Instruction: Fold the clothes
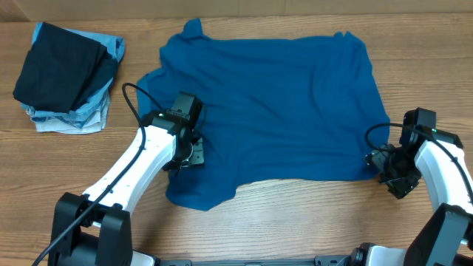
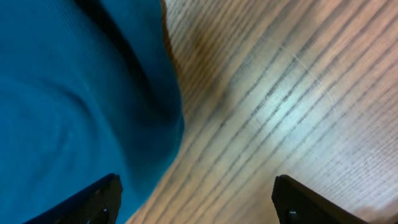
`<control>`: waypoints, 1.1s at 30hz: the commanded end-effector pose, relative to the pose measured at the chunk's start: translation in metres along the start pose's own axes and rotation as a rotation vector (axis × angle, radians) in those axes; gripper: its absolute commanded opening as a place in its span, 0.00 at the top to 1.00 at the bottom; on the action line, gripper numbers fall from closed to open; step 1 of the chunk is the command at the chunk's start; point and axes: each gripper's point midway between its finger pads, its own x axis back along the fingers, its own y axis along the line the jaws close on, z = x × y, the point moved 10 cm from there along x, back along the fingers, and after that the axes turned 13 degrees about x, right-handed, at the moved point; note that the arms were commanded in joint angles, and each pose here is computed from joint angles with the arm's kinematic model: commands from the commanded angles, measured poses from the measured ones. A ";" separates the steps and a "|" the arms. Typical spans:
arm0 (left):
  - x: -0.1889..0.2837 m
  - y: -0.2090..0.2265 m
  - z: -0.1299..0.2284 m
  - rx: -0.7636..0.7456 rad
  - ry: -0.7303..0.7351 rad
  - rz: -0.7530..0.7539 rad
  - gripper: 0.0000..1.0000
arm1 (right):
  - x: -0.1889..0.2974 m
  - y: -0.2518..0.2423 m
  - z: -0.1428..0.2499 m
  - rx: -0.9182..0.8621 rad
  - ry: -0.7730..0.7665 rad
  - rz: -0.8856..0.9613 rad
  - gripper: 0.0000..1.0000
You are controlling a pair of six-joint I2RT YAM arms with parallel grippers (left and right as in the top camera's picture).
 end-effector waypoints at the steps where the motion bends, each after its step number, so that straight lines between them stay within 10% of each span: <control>1: 0.002 0.001 -0.001 -0.006 -0.008 0.018 0.44 | -0.010 -0.003 0.001 -0.014 -0.034 0.000 0.19; 14: 0.002 0.022 -0.013 0.123 0.030 0.046 0.39 | -0.043 -0.001 0.000 -0.016 -0.155 -0.064 0.61; 20: 0.002 0.039 -0.010 0.121 0.092 0.000 0.15 | -0.043 0.000 -0.002 -0.017 -0.171 -0.072 0.80; 28: 0.002 0.051 -0.008 0.073 0.070 -0.132 0.37 | -0.043 0.002 -0.003 -0.018 -0.171 -0.096 0.80; 30: 0.000 0.049 -0.006 0.075 0.088 -0.110 0.55 | -0.043 0.003 -0.003 -0.018 -0.174 -0.098 0.80; 33: -0.016 0.054 0.008 0.076 0.147 -0.103 0.54 | -0.043 0.003 -0.004 -0.019 -0.178 -0.100 0.80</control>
